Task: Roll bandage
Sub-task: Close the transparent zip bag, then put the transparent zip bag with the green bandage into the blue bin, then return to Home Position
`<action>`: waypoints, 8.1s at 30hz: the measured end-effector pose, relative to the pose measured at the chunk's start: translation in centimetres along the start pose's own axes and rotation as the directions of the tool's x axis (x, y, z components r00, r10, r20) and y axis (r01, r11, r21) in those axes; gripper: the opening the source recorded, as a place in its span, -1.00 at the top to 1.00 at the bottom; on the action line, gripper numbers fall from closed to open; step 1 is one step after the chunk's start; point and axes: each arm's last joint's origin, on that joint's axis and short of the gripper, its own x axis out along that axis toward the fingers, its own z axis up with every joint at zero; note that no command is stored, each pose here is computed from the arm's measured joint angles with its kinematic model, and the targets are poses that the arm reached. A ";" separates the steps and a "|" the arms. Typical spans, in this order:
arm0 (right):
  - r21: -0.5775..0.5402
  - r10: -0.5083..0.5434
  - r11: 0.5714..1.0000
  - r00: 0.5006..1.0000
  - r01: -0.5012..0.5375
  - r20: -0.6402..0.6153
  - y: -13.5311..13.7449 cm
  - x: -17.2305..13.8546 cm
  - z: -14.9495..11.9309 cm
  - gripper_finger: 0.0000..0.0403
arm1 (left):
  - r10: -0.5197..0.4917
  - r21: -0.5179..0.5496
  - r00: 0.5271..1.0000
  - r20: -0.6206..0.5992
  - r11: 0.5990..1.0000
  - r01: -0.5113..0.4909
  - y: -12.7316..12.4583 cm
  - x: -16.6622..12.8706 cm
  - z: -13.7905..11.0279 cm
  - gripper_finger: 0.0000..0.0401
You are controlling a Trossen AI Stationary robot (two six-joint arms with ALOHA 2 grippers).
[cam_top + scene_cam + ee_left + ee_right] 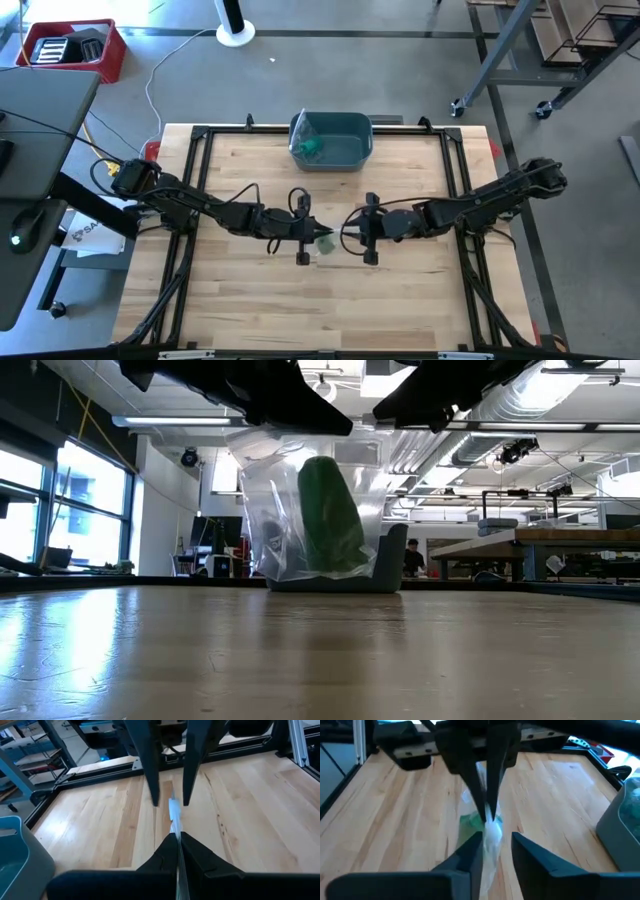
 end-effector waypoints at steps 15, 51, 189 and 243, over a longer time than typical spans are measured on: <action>-0.041 0.007 0.999 0.999 -0.005 0.052 0.6 1.7 -0.2 0.91 | -0.004 -0.007 1.000 -0.009 1.000 0.004 0.0 0.0 -0.1 1.00; -0.084 -0.015 0.996 1.000 0.015 -0.003 1.0 0.8 -0.5 0.99 | -0.033 -0.010 0.999 -0.002 0.999 0.033 -0.1 0.0 0.0 0.79; 0.160 -0.159 0.970 0.975 0.184 -0.158 -0.2 -5.6 -1.0 0.51 | 0.654 -0.505 0.689 -0.313 0.500 -0.703 24.7 0.7 -3.1 0.39; 0.188 0.082 0.962 0.862 -0.200 0.501 -7.8 -13.0 -13.8 0.89 | 0.199 -0.367 0.944 0.262 0.925 -0.093 7.8 -21.7 -12.2 0.93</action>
